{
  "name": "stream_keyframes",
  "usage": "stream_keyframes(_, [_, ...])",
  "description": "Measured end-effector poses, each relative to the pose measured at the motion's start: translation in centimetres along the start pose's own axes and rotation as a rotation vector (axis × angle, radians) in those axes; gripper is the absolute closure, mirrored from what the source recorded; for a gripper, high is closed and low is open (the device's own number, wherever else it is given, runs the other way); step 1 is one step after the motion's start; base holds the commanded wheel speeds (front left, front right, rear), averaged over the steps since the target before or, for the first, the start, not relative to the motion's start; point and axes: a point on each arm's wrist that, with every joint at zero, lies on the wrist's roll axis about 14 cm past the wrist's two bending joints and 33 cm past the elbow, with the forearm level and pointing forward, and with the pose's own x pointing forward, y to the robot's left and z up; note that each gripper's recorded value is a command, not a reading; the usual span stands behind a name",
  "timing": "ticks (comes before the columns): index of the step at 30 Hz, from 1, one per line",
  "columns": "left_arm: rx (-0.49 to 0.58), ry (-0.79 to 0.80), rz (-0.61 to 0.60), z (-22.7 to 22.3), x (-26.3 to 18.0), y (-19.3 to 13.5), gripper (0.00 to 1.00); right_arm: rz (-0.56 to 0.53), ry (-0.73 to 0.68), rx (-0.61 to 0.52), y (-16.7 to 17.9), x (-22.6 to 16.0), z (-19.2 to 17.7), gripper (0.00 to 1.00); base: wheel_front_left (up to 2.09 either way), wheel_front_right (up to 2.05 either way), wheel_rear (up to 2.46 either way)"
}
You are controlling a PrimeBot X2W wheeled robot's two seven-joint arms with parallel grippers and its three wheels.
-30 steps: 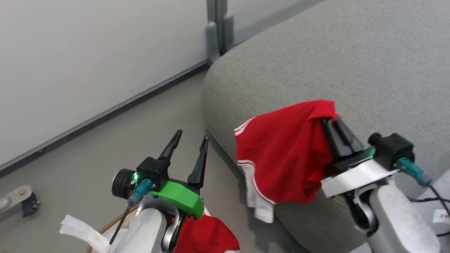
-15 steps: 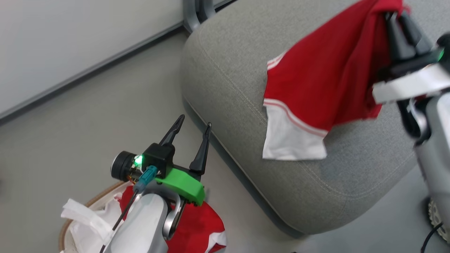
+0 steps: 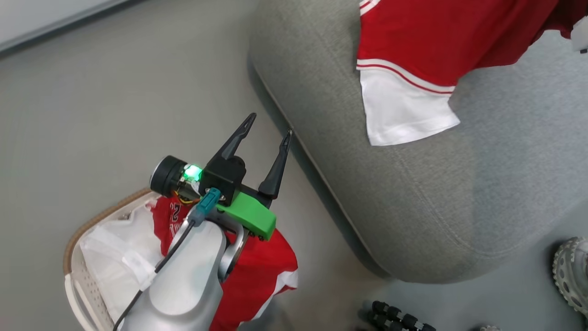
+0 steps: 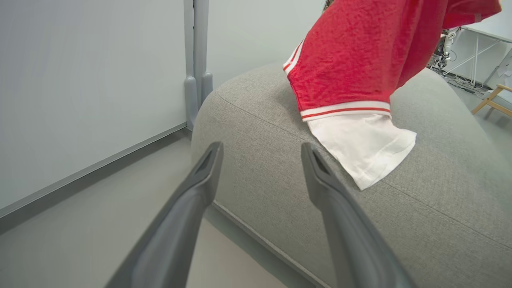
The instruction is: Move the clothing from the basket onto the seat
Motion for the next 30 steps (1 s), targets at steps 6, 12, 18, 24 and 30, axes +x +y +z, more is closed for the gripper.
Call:
stream_keyframes(6, [-0.024,0.041,0.026,-2.4,-0.9,1.9,0.00,0.052,0.232,0.024,4.5,-1.1,-9.2,1.00,0.00,0.00,0.00])
stream_keyframes(12, [-0.046,0.071,0.076,-3.8,-2.1,3.7,0.00,0.049,0.478,0.043,6.0,-6.4,-17.5,1.00,0.00,0.00,0.00])
stream_keyframes(18, [-0.055,0.090,0.087,-4.3,-2.7,3.7,0.00,-0.022,0.565,0.104,5.4,-11.4,-19.7,0.00,0.00,0.00,0.00])
stream_keyframes(24, [-0.048,0.073,0.067,-2.9,-2.7,2.1,0.00,-0.117,0.561,0.156,3.0,-15.0,-18.9,0.00,0.00,0.00,0.00])
stream_keyframes(30, [-0.028,0.049,0.067,-1.1,-3.0,0.9,0.00,-0.134,0.431,0.202,2.4,-14.6,-15.1,0.00,0.00,0.00,0.00])
